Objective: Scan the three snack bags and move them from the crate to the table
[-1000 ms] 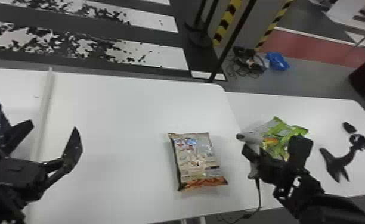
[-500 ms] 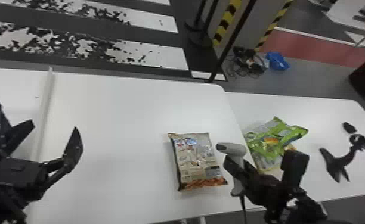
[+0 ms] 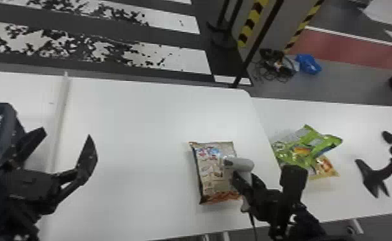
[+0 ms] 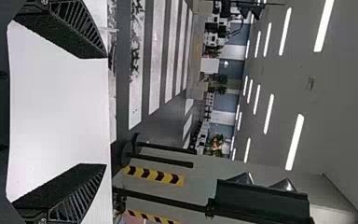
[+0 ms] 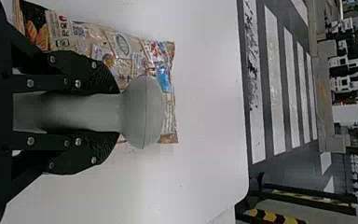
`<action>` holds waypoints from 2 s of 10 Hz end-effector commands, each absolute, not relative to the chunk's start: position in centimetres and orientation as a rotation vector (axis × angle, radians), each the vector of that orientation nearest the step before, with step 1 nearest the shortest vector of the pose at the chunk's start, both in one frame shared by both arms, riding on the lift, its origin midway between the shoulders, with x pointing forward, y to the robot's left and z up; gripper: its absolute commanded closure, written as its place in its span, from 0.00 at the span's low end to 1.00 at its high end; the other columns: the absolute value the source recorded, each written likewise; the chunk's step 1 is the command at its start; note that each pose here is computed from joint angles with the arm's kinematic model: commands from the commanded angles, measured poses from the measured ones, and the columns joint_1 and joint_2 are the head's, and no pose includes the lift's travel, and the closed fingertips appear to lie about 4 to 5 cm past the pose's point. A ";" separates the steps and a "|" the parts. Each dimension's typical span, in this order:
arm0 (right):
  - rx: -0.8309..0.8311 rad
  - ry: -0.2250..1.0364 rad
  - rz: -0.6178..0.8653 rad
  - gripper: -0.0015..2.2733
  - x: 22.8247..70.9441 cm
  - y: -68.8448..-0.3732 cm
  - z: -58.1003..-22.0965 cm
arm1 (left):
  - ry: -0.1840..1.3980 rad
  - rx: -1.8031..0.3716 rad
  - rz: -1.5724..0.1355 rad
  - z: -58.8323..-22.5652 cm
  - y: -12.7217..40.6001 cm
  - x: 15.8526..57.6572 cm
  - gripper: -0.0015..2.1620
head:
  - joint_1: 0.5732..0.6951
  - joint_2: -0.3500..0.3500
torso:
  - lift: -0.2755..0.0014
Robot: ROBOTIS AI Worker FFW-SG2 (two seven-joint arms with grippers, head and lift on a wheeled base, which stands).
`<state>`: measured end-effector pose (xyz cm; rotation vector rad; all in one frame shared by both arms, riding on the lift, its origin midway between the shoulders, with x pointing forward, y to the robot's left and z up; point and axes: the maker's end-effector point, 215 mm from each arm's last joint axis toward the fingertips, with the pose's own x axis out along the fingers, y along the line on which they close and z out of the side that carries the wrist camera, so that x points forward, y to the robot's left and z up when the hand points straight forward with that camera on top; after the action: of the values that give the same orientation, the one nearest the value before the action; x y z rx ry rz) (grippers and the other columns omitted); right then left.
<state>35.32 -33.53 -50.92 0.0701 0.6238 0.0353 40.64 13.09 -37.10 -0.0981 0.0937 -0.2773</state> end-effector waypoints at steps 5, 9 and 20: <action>0.030 0.670 0.037 0.99 34.5 -33.5 -53.8 | 0.088 -0.101 -0.286 -36.8 12.4 40.9 0.02 | 1.00 0.04 | 0.77; 0.033 0.632 -0.024 0.99 36.3 -37.0 -49.5 | 0.089 -0.099 -0.287 -36.7 12.6 40.6 0.02 | 1.00 0.05 | 0.77; -0.017 0.709 -0.150 0.00 42.6 -49.7 -53.7 | 0.180 -0.062 -0.307 -38.5 11.6 41.6 0.02 | 1.00 0.00 | 0.77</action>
<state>42.41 -49.97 -54.69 -0.0111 0.7310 -0.1580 41.51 11.64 -38.53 -0.0610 0.1803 -0.3063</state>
